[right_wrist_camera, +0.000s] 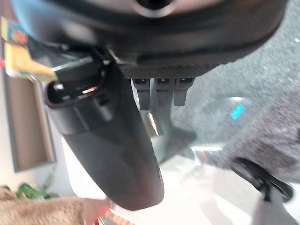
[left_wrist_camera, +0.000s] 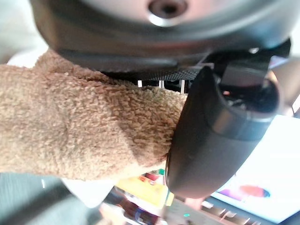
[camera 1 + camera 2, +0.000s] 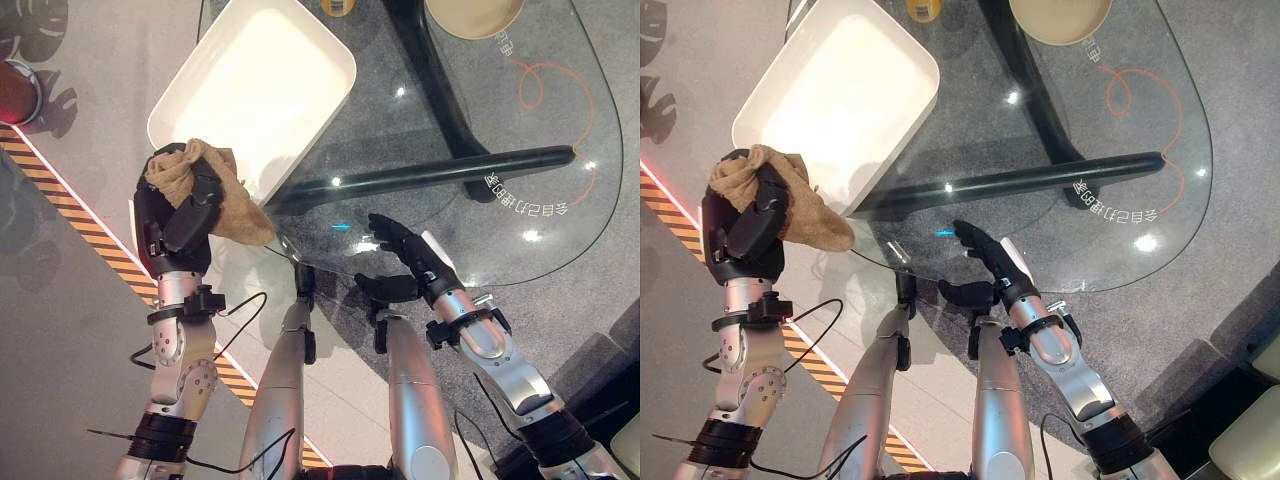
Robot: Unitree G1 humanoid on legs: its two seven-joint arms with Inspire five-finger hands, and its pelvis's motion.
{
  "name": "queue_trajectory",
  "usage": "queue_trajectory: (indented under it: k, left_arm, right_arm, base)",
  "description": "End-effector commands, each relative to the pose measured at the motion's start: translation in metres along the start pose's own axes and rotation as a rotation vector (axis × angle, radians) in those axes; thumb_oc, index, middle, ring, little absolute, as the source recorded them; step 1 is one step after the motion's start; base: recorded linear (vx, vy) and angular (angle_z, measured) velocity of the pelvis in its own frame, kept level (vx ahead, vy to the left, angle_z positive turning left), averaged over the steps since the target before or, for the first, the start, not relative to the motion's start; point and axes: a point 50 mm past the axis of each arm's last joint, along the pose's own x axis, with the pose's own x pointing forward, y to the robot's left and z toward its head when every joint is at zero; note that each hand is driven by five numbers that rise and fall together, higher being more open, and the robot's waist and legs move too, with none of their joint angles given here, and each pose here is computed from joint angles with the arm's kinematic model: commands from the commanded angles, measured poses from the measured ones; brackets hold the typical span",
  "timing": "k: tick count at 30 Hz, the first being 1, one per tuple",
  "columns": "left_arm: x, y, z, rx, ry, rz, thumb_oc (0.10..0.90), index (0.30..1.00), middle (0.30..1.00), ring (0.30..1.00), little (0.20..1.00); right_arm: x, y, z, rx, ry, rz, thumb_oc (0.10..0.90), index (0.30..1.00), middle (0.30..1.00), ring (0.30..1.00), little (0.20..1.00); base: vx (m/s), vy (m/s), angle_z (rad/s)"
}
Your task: Wipe the table with a cloth and put it in the basket.
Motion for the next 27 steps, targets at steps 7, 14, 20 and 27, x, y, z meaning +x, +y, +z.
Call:
queue_trajectory:
  k: [7,14,20,27]
  left_arm:
    - [0.050,-0.023,0.085,0.362,-0.539,0.043,0.100,0.300,0.300,0.300,0.200]
    - [0.073,-0.019,0.097,0.623,-0.634,0.135,0.100,0.300,0.300,0.300,0.200]
    - [0.089,-0.024,0.106,0.689,-0.677,0.163,0.100,0.300,0.300,0.300,0.200]
    - [0.109,-0.029,0.102,0.822,-0.654,0.191,0.100,0.300,0.300,0.300,0.200]
  right_arm:
    - [0.010,0.021,-0.003,-0.070,0.163,0.334,0.800,0.900,0.900,0.900,0.900]
    - [0.010,0.020,-0.018,-0.052,0.257,0.401,0.800,0.900,0.900,0.900,0.900]
    - [0.014,0.014,-0.019,-0.053,0.282,0.410,0.800,0.900,0.900,0.900,0.900]
    - [0.021,0.013,-0.013,-0.040,0.301,0.422,0.800,0.900,0.900,0.900,0.900]
  base:
    - [0.02,0.072,-0.01]
    - [0.02,0.088,-0.02]
    - [0.01,0.077,0.00]
    - [0.02,0.084,-0.01]
